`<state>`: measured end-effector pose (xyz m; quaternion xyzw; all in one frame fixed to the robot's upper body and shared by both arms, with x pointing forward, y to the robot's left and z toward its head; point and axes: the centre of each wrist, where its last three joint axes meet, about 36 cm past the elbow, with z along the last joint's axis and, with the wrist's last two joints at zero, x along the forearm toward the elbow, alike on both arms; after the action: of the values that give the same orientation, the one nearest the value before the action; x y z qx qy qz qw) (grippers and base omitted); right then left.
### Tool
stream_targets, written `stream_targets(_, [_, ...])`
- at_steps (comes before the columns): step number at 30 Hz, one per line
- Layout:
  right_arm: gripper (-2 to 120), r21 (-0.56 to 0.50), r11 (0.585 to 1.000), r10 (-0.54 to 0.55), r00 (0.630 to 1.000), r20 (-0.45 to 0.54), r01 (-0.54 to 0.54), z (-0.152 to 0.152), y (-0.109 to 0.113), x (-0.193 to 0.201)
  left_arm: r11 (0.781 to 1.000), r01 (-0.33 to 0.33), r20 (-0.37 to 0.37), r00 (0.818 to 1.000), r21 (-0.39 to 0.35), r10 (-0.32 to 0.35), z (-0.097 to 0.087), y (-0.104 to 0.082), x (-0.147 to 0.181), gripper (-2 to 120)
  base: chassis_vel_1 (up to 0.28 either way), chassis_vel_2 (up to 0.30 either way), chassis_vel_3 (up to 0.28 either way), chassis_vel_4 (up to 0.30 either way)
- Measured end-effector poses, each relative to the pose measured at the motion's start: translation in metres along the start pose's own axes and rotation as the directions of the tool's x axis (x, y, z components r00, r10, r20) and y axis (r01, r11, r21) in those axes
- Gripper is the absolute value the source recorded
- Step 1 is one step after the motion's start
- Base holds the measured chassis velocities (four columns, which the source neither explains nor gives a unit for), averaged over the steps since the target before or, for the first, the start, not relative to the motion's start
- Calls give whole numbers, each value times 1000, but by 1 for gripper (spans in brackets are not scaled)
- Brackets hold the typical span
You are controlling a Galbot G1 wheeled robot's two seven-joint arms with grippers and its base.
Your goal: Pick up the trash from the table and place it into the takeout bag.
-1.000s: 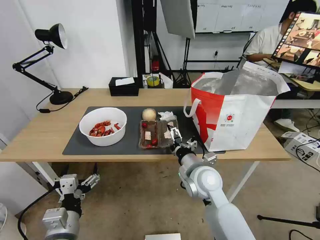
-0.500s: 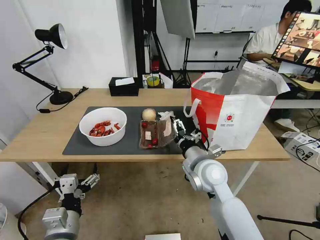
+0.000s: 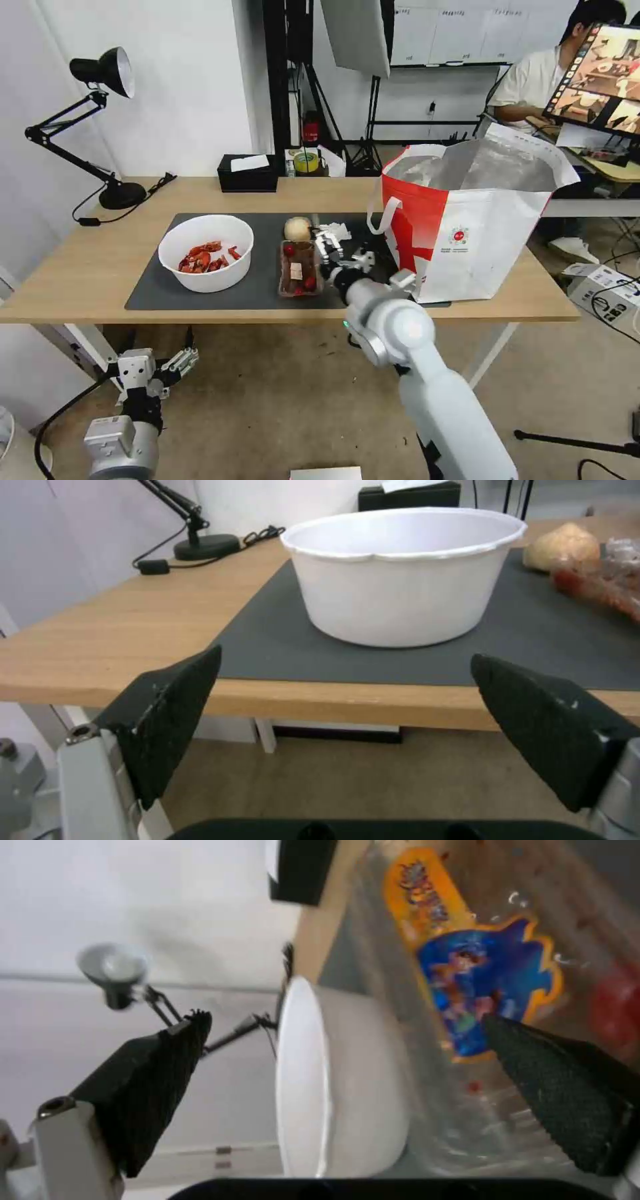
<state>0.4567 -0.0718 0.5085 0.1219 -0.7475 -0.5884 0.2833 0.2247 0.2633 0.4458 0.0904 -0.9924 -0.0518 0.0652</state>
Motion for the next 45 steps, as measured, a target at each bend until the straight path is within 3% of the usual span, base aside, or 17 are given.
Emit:
stream_targets(5, [100,25,999,45,998,-51,-44,10,8,-30,1000,8,1,1000,0,-8,-1,2,0,100,0,0,0,0])
stream_targets(13, [100,60,997,56,997,-51,-53,12,10,-35,1000,7,5,1000,3,-7,-1,2,-1,100,0,0,0,0])
stream_targets(19, [100,223,975,3,1000,-19,1,-10,7,-25,1000,1,5,1000,14,-2,-1,1,-2,100,0,0,0,0])
stream_targets(21, [96,408,912,-50,999,2,45,-34,9,-28,1000,-1,16,1000,18,1,-3,1,-6,100,0,0,0,0])
stream_targets(22, [96,408,912,-50,999,2,45,-34,9,-28,1000,-1,16,1000,18,1,-3,1,-6,100,0,0,0,0])
stream_targets(24, [86,601,793,-110,994,-17,98,-62,7,-33,1000,-6,24,1000,19,5,-4,1,-7,100,0,0,0,0])
stream_targets(25, [82,696,706,-142,989,-45,133,-77,5,-36,1000,-9,27,1000,21,9,-5,1,-8,100,0,0,0,0])
stream_targets(26, [82,696,706,-142,989,-45,133,-77,5,-36,1000,-9,27,1000,21,9,-5,1,-8,100,0,0,0,0])
stream_targets(28, [73,816,557,-158,985,-75,151,-97,2,-41,999,-23,32,999,38,21,-6,2,-11,100,0,0,0,0])
stream_targets(29, [67,878,454,-155,984,-91,152,-108,0,-46,998,-31,35,999,53,29,-7,2,-12,100,0,0,0,0])
stream_targets(30, [64,901,407,-151,984,-96,150,-112,-1,-49,998,-34,37,999,60,32,-8,2,-13,100,0,0,0,0])
stream_targets(31, [64,901,407,-151,984,-96,150,-112,-1,-49,998,-34,37,999,60,32,-8,2,-13,100,0,0,0,0])
stream_targets(32, [59,934,323,-140,984,-113,153,-119,-1,-55,997,-37,39,999,66,35,-8,2,-13,100,0,0,0,0])
stream_targets(34, [48,960,216,-111,982,-155,176,-128,-2,-66,996,-45,42,998,71,42,-9,3,-14,100,0,0,0,0])
stream_targets(36, [48,961,210,-108,981,-159,179,-128,-2,-67,996,-46,42,998,71,43,-9,3,-14,100,0,0,0,0])
stream_targets(38, [36,962,155,-70,974,-215,224,-137,-7,-86,996,-50,44,998,72,47,-9,3,-15,100,0,0,0,0])
stream_targets(45, [11,951,115,-43,958,-284,287,-143,-10,-109,996,-51,44,998,73,48,-9,4,-14,100,0,0,0,0])
